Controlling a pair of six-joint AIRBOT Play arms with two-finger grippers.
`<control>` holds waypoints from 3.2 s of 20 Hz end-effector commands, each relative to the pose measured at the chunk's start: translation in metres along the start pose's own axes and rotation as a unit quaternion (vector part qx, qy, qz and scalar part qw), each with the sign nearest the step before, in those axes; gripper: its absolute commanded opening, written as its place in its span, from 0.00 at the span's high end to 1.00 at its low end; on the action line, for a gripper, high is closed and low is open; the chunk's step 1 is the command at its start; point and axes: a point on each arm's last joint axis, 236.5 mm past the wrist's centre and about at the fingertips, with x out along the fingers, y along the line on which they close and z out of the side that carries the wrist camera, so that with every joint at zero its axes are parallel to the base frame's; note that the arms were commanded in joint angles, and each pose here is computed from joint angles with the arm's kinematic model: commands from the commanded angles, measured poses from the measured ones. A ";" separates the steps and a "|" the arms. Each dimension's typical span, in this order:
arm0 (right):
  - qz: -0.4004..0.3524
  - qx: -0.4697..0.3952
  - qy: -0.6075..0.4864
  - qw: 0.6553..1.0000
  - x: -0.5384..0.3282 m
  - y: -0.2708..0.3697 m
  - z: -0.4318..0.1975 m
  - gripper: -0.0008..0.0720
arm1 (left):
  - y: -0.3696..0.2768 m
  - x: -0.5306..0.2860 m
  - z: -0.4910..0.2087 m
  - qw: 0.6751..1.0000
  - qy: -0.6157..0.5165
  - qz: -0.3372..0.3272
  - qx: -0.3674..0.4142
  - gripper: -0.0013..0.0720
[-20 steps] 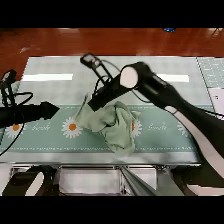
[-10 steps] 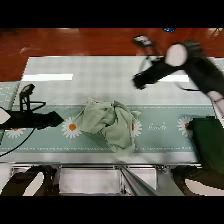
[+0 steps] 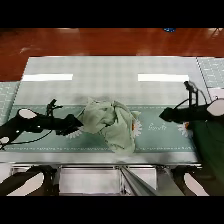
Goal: Fold the shirts.
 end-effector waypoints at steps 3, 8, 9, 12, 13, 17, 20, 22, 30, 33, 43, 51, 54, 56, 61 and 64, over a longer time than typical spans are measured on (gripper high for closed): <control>0.048 0.038 0.063 0.996 0.029 0.028 -0.062 0.43 | -0.016 0.022 0.038 0.998 -0.063 -0.018 -0.012 0.38; 0.073 0.021 0.115 0.990 0.054 0.071 -0.104 0.43 | -0.044 0.009 0.059 0.995 -0.082 -0.036 0.045 0.96; 0.083 0.021 0.124 0.989 0.061 0.082 -0.110 0.43 | -0.048 0.007 0.060 0.995 -0.082 -0.040 0.049 0.96; 0.113 0.025 0.156 0.981 0.081 0.111 -0.132 0.43 | -0.050 0.007 0.059 0.995 -0.079 -0.042 0.051 0.96; 0.125 0.029 0.157 0.979 0.087 0.121 -0.135 0.43 | -0.050 0.007 0.059 0.995 -0.078 -0.042 0.051 0.96; 0.164 0.041 0.132 0.977 0.107 0.158 -0.121 0.46 | -0.050 0.006 0.060 0.995 -0.080 -0.042 0.051 0.96; 0.188 -0.045 0.123 0.973 0.107 0.183 -0.101 0.96 | -0.053 0.000 0.068 0.993 -0.090 -0.046 0.058 0.96; 0.193 -0.128 0.116 0.966 0.075 0.193 -0.069 0.96 | -0.073 -0.034 0.088 0.990 -0.101 -0.081 0.063 0.96; 0.077 -0.226 -0.397 0.886 -0.343 0.206 0.199 0.96 | -0.303 -0.395 0.106 0.811 -0.435 -0.257 0.295 0.96; 0.060 -0.274 -0.477 0.833 -0.447 0.230 0.158 0.96 | -0.362 -0.487 0.023 0.719 -0.512 -0.247 0.400 0.96; -0.120 -0.208 -0.541 0.806 -0.518 0.146 0.031 0.96 | -0.310 -0.509 -0.123 0.661 -0.597 0.064 0.450 0.96; -0.066 -0.193 -0.377 0.903 -0.385 0.130 0.056 0.96 | -0.206 -0.440 -0.104 0.791 -0.469 0.143 0.366 0.96; -0.009 -0.206 -0.294 0.933 -0.300 0.134 0.100 0.96 | -0.161 -0.375 -0.048 0.857 -0.385 0.152 0.308 0.96; 0.002 -0.193 -0.244 0.950 -0.243 0.122 0.141 0.96 | -0.125 -0.320 0.006 0.889 -0.346 0.146 0.261 0.96; 0.074 -0.124 -0.178 0.973 -0.099 0.103 0.242 0.96 | -0.072 -0.212 0.133 0.929 -0.327 0.091 0.146 0.96; 0.115 -0.081 -0.179 0.974 -0.045 0.100 0.295 0.96 | -0.066 -0.186 0.209 0.931 -0.351 0.055 0.088 0.96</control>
